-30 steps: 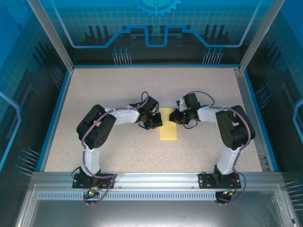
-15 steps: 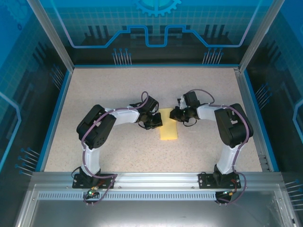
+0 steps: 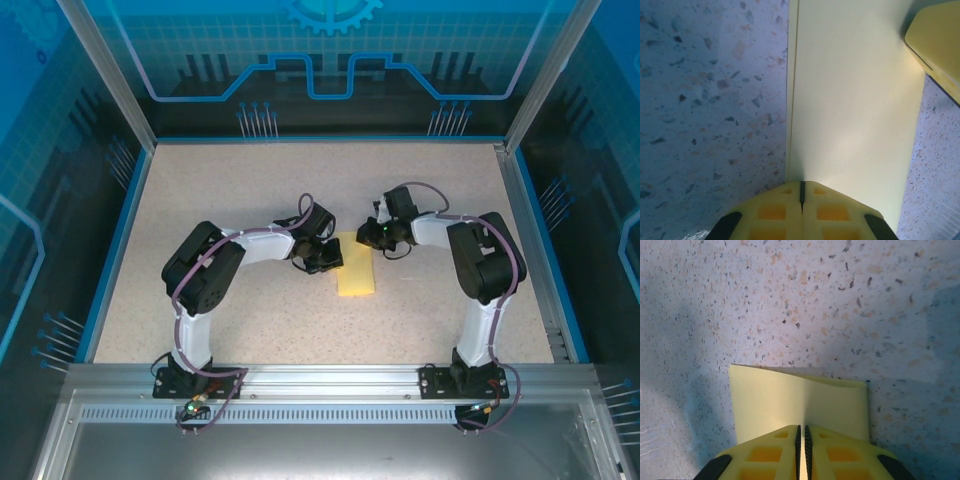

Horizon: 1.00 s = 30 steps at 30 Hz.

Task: Fold a paper plane with a square sheet of paper (pick it up from the middle)
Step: Fold the square sheet of paper in half at the center of the table.

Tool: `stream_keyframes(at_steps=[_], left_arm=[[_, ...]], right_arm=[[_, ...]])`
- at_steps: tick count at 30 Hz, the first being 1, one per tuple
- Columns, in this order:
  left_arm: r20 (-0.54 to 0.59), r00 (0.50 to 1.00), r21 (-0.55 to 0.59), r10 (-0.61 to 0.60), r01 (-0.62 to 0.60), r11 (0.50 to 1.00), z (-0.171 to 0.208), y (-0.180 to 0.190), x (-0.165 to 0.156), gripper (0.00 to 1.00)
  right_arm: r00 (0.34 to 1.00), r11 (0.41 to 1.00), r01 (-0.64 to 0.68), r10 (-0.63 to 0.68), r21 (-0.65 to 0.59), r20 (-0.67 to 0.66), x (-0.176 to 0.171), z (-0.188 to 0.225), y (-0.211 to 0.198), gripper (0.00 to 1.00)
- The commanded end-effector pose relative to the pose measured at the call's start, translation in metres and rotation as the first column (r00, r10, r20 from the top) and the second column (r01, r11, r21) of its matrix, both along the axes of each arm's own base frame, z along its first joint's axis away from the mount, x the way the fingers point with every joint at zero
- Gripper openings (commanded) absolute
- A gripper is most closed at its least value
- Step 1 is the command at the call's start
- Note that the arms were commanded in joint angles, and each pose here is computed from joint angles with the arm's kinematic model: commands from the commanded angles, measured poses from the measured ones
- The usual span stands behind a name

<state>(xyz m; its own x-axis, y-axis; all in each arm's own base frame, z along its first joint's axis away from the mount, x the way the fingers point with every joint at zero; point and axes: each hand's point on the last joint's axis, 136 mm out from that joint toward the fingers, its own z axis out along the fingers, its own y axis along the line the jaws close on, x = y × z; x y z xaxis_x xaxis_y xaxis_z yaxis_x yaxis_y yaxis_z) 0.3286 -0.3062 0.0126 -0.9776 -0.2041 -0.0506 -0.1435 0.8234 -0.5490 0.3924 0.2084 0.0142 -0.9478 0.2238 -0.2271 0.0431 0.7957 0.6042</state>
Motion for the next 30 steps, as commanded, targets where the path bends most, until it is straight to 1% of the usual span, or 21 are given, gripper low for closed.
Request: stream_keyframes(at_steps=[1, 5, 7, 9, 13, 18, 21, 24, 27, 30], left_arm=[[-0.161, 0.987, 0.193, -0.009, 0.04, 0.98, -0.053, 0.035, -0.046, 0.0], [-0.158, 0.987, 0.191, -0.01, 0.041, 0.981, -0.052, 0.035, -0.046, 0.0], [-0.155, 0.988, 0.192, -0.011, 0.041, 0.98, -0.052, 0.035, -0.045, 0.0], [-0.155, 0.988, 0.192, -0.011, 0.041, 0.981, -0.052, 0.035, -0.045, 0.0], [-0.154, 0.988, 0.191, -0.013, 0.043, 0.981, -0.051, 0.034, -0.045, 0.0], [-0.155, 0.988, 0.193, -0.013, 0.044, 0.98, -0.051, 0.035, -0.046, 0.0], [-0.154, 0.988, 0.194, -0.014, 0.044, 0.98, -0.05, 0.036, -0.047, 0.0], [-0.147, 0.989, 0.193, -0.012, 0.041, 0.98, -0.048, 0.036, -0.046, 0.0], [-0.145, 0.989, 0.192, -0.013, 0.041, 0.981, -0.047, 0.036, -0.046, 0.0], [-0.144, 0.989, 0.191, -0.012, 0.04, 0.981, -0.048, 0.036, -0.045, 0.0]], right_arm=[[0.999, 0.999, 0.042, -0.042, -0.025, -0.019, 0.008, -0.008, -0.009, 0.14], [0.999, 0.999, 0.026, -0.027, 0.029, 0.018, 0.014, 0.014, 0.001, 0.14], [0.999, 0.999, 0.023, -0.025, 0.034, 0.038, 0.017, 0.023, 0.002, 0.14], [0.999, 0.999, 0.029, -0.03, 0.015, 0.039, 0.019, 0.021, -0.001, 0.14], [0.999, 0.999, 0.047, -0.047, -0.013, 0.002, 0.019, 0.003, -0.006, 0.14], [0.996, 0.995, 0.09, -0.091, -0.047, -0.012, 0.022, -0.009, -0.014, 0.14], [0.993, 0.994, 0.111, -0.111, -0.008, -0.027, 0.024, -0.003, -0.013, 0.14], [0.994, 0.993, 0.113, -0.113, 0.027, -0.013, 0.026, 0.009, -0.009, 0.14], [0.994, 0.993, 0.105, -0.105, 0.048, 0.011, 0.029, 0.021, -0.005, 0.14], [0.995, 0.994, 0.102, -0.103, 0.05, 0.019, 0.033, 0.022, -0.005, 0.15]])
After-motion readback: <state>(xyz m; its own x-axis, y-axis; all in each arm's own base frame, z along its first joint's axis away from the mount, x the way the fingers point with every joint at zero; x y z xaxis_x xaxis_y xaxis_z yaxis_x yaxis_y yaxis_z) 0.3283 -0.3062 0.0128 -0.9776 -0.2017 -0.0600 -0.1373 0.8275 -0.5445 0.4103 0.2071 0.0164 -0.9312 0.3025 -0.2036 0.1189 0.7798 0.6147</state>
